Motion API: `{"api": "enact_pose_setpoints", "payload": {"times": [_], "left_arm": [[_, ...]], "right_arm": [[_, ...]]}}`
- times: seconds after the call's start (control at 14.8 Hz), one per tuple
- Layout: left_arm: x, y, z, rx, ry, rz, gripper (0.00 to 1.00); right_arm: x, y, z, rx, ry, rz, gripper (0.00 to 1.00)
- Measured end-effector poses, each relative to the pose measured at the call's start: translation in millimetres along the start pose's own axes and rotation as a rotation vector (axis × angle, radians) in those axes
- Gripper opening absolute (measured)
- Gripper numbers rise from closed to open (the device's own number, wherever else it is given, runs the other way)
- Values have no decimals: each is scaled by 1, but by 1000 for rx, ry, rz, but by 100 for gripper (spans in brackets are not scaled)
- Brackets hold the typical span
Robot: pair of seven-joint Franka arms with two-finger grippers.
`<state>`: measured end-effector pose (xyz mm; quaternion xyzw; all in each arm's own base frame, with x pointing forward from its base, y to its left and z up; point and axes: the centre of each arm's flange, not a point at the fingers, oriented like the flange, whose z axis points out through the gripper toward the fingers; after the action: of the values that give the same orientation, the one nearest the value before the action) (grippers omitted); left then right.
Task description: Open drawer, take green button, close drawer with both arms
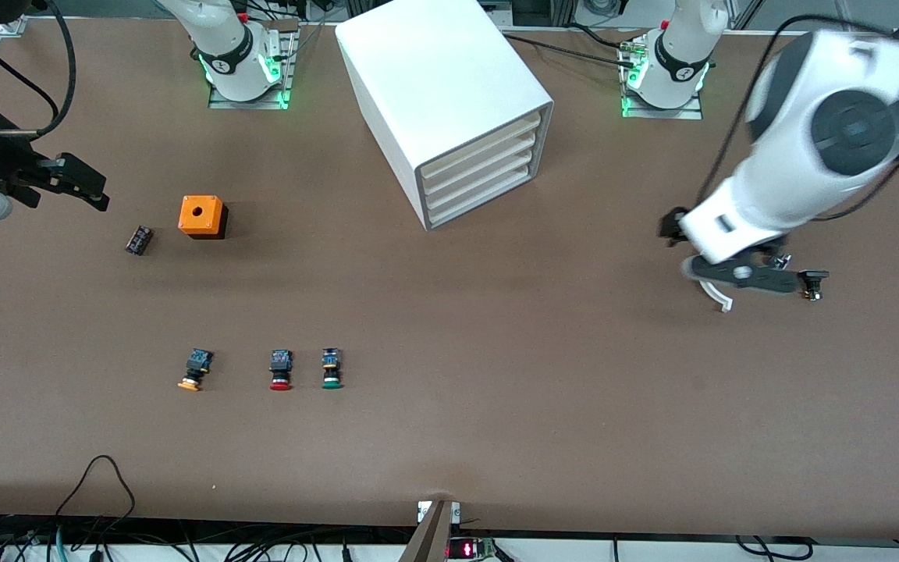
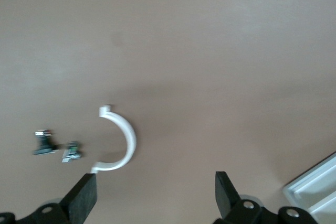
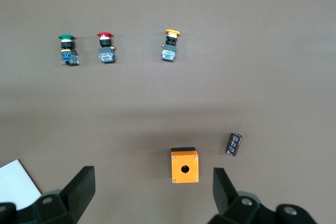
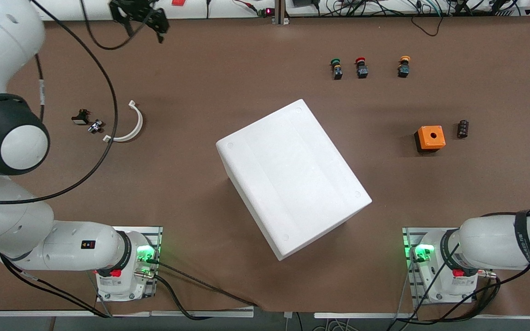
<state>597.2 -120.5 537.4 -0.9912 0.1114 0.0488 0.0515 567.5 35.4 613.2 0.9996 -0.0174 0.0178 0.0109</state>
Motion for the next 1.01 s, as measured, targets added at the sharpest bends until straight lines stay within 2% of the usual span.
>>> {"api": "enact_pose_setpoints", "payload": {"times": [0.27,0.47,0.68,1.01], "left_arm": [[-51,-55,-55,30,73,32,100],[-83,-77,-61,-7,81,-9,100],[-88,-90,-43,-75,64,-45,100],[-86,-86,-38,-80,60,-66,100]], "right_arm": [[1,-3,-9,4,18,-6,100],[3,-4,-7,4,14,-6,100],[3,-5,-7,4,14,-8,100],[2,-5,-7,4,13,-9,100]]}}
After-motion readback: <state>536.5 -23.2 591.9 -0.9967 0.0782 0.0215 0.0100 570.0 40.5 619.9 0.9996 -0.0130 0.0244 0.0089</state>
